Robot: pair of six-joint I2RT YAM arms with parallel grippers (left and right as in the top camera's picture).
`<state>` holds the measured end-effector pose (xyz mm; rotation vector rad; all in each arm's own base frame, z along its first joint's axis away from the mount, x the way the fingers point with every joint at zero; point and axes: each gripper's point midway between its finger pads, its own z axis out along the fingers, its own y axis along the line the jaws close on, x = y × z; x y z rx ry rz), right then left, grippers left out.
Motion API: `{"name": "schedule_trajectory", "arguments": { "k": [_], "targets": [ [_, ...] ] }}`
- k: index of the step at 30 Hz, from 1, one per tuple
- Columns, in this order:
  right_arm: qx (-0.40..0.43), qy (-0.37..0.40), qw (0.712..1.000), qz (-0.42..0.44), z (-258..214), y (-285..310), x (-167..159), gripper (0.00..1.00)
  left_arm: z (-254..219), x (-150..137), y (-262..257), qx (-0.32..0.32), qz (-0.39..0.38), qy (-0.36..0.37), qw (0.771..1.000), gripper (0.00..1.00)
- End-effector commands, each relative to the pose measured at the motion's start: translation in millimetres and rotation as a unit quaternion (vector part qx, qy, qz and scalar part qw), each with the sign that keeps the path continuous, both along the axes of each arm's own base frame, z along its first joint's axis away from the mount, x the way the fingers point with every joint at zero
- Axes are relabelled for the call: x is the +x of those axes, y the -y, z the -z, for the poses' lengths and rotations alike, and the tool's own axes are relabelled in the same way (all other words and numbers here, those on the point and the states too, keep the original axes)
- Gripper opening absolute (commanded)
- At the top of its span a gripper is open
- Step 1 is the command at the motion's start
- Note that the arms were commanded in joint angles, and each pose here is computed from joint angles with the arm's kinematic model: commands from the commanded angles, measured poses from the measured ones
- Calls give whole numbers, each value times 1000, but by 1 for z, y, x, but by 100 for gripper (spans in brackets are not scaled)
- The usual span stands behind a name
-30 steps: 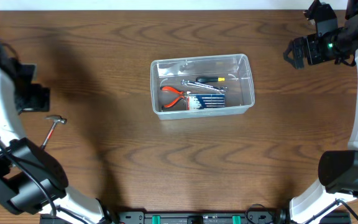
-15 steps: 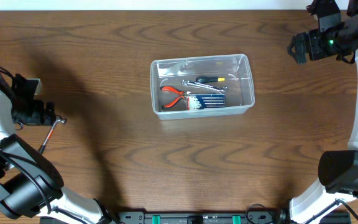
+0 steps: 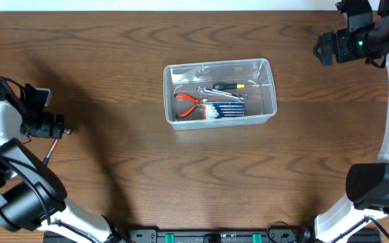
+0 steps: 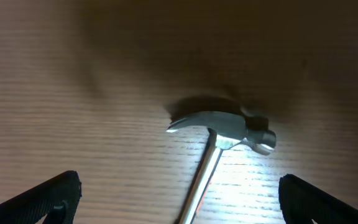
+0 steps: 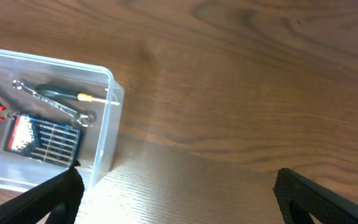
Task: Pack container
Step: 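Move the left gripper over the silver claw hammer, then lower the left gripper and grasp the hammer by its neck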
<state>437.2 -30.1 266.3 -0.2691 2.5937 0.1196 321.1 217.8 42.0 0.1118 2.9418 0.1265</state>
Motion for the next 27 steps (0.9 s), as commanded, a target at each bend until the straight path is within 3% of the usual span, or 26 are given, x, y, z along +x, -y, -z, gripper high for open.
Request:
{"name": "schedule_trajectory", "arguments": {
  "k": [1, 22, 27],
  "targets": [
    [13, -7, 1000, 19, 4, -1, 1, 99, 20, 1, 10, -21, 14, -19, 999, 100],
    [21, -19, 999, 36, 6, 0, -3, 99, 55, -11, 10, -20, 16, -76, 997, 99],
    [21, -19, 999, 36, 6, 0, -2, 99, 55, -11, 11, -20, 16, -77, 997, 89]
  ]
}}
